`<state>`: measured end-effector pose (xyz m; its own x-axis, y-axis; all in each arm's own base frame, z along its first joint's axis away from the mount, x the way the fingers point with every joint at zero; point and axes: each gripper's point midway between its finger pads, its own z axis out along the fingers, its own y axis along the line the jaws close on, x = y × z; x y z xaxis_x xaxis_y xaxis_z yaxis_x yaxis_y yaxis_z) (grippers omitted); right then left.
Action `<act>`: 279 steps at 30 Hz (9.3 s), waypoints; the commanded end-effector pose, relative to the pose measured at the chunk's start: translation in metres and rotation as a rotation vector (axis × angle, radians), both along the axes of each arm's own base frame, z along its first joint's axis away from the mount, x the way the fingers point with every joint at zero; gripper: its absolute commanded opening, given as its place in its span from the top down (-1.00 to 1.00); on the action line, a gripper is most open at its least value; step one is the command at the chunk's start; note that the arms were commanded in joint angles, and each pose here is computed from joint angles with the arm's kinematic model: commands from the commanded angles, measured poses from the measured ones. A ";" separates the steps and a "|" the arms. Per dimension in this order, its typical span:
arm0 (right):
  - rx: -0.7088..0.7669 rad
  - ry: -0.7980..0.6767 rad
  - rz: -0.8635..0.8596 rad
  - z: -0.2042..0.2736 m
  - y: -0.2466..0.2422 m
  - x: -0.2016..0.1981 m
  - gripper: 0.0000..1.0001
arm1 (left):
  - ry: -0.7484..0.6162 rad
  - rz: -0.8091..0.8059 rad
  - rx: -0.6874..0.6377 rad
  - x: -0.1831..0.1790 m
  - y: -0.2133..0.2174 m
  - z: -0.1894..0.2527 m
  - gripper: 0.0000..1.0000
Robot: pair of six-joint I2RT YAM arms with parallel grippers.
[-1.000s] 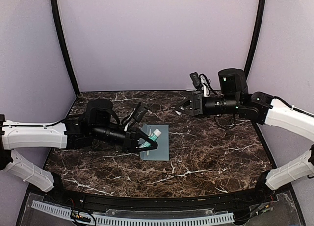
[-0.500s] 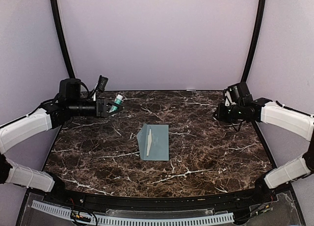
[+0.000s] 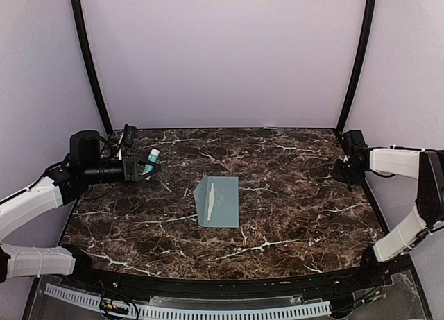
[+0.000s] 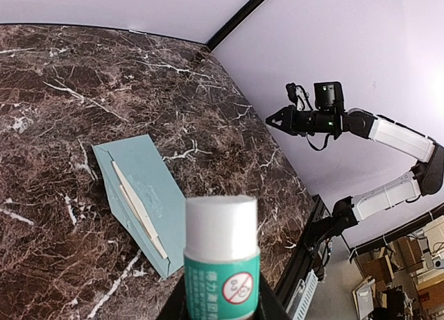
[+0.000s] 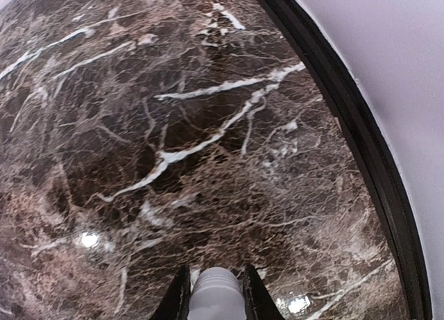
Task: Place the letter into the envelope and seal it
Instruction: Place the solid glue cap at the center of the board, then unscrew the solid glue.
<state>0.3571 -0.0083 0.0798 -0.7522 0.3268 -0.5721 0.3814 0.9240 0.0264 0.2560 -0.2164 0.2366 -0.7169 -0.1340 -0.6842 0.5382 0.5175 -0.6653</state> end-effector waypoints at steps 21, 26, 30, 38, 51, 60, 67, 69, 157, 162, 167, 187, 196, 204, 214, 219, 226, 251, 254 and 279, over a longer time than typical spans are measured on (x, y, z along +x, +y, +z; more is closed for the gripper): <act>-0.028 0.071 -0.034 -0.050 -0.023 0.001 0.07 | -0.014 0.035 -0.110 -0.011 0.006 0.017 1.00; -0.034 0.055 -0.038 -0.037 -0.025 0.004 -0.15 | -0.025 0.031 -0.115 -0.012 0.005 0.021 1.00; -0.030 -0.014 0.009 0.000 -0.020 0.013 -0.29 | -0.080 -0.034 -0.163 -0.021 0.000 0.033 1.00; 0.191 -0.237 0.263 0.097 0.038 0.013 -0.35 | -0.141 -0.136 -0.199 -0.034 -0.008 0.048 1.00; 0.891 -0.598 0.986 0.274 0.281 -0.097 -0.43 | -0.337 -0.257 -0.298 -0.061 -0.057 0.119 1.00; 1.120 -0.726 1.353 0.358 0.381 -0.179 -0.43 | -0.439 -0.334 -0.436 -0.077 -0.109 0.175 0.99; 1.157 -0.704 1.460 0.366 0.419 -0.194 -0.33 | -0.475 -0.354 -0.490 -0.087 -0.125 0.196 0.99; 1.162 -0.694 1.464 0.366 0.425 -0.194 -0.28 | -0.473 -0.360 -0.492 -0.089 -0.128 0.195 0.99; 0.845 -0.561 1.199 0.322 0.427 -0.138 0.91 | -0.165 -0.206 -0.116 -0.050 -0.162 0.087 1.00; 0.782 -0.490 1.050 0.287 0.435 -0.119 0.94 | -0.130 -0.108 -0.026 -0.032 -0.156 0.066 1.00; 0.697 -0.432 0.949 0.257 0.442 -0.108 0.95 | -0.098 -0.039 0.045 -0.021 -0.150 0.047 1.00; 0.749 -0.629 0.986 0.309 0.385 -0.120 -0.60 | -0.073 -0.235 -0.201 -0.041 -0.148 0.073 1.00; 1.078 -0.674 1.387 0.339 0.382 -0.179 -0.61 | -0.246 -0.560 -0.353 -0.102 -0.143 0.124 1.00; 1.205 -0.647 1.610 0.354 0.408 -0.211 -0.42 | -0.303 -0.705 -0.411 -0.128 -0.138 0.147 1.00; 1.233 -0.616 1.719 0.357 0.428 -0.235 0.19 | -0.311 -0.728 -0.445 -0.130 -0.141 0.151 1.00; 1.266 -0.621 1.712 0.356 0.430 -0.240 0.37 | -0.312 -0.743 -0.453 -0.134 -0.142 0.152 1.00; 1.295 -0.591 1.722 0.352 0.437 -0.245 0.53 | -0.302 -0.733 -0.448 -0.137 -0.140 0.149 1.00; 0.940 -0.587 1.370 0.304 0.446 -0.174 1.00 | -0.261 -0.261 -0.121 -0.052 -0.137 0.098 1.00; 0.873 -0.549 1.291 0.290 0.452 -0.157 1.00 | -0.229 -0.188 -0.048 -0.038 -0.134 0.082 1.00; 0.663 -0.599 1.094 0.289 0.434 -0.141 0.32 | -0.144 -0.101 -0.078 -0.022 -0.125 0.069 1.00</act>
